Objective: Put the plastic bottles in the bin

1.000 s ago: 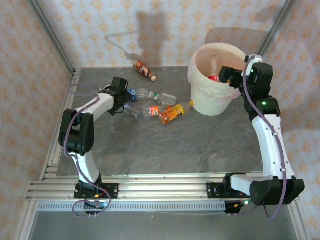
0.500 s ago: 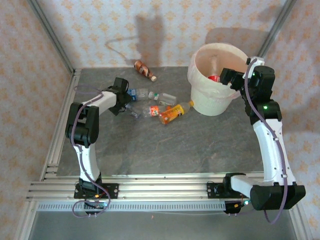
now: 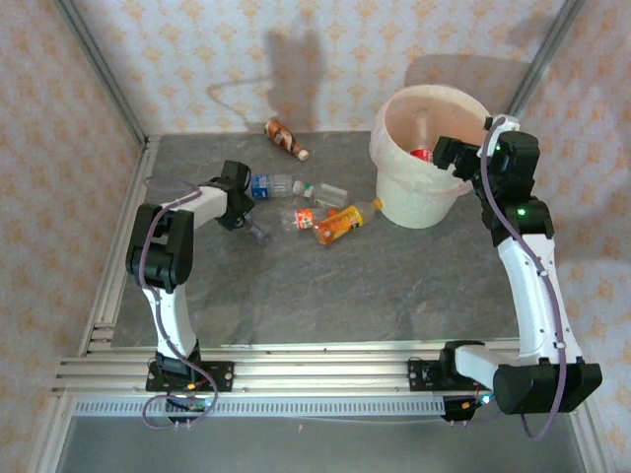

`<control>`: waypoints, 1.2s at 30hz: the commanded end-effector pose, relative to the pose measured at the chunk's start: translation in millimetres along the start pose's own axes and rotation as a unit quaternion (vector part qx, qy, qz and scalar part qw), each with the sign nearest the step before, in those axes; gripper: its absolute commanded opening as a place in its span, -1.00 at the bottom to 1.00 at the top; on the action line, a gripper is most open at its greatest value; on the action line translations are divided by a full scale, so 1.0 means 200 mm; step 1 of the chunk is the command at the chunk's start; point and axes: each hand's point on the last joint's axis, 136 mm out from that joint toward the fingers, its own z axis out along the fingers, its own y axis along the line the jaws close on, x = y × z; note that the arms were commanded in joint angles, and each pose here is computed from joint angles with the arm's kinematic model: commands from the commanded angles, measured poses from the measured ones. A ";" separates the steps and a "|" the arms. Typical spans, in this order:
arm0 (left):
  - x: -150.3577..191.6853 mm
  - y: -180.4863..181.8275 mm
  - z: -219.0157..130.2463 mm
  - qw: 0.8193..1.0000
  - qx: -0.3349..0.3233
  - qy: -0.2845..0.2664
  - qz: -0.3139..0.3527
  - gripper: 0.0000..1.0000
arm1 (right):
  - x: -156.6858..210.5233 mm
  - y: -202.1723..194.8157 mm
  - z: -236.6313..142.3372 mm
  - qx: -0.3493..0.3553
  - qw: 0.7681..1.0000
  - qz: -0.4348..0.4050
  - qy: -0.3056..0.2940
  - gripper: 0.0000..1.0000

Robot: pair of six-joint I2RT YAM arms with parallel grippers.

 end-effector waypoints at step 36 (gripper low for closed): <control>0.28 -0.96 -1.64 0.834 0.481 -0.094 0.254 -0.37 | 0.36 1.02 0.03 -0.374 0.923 -0.016 0.092 0.98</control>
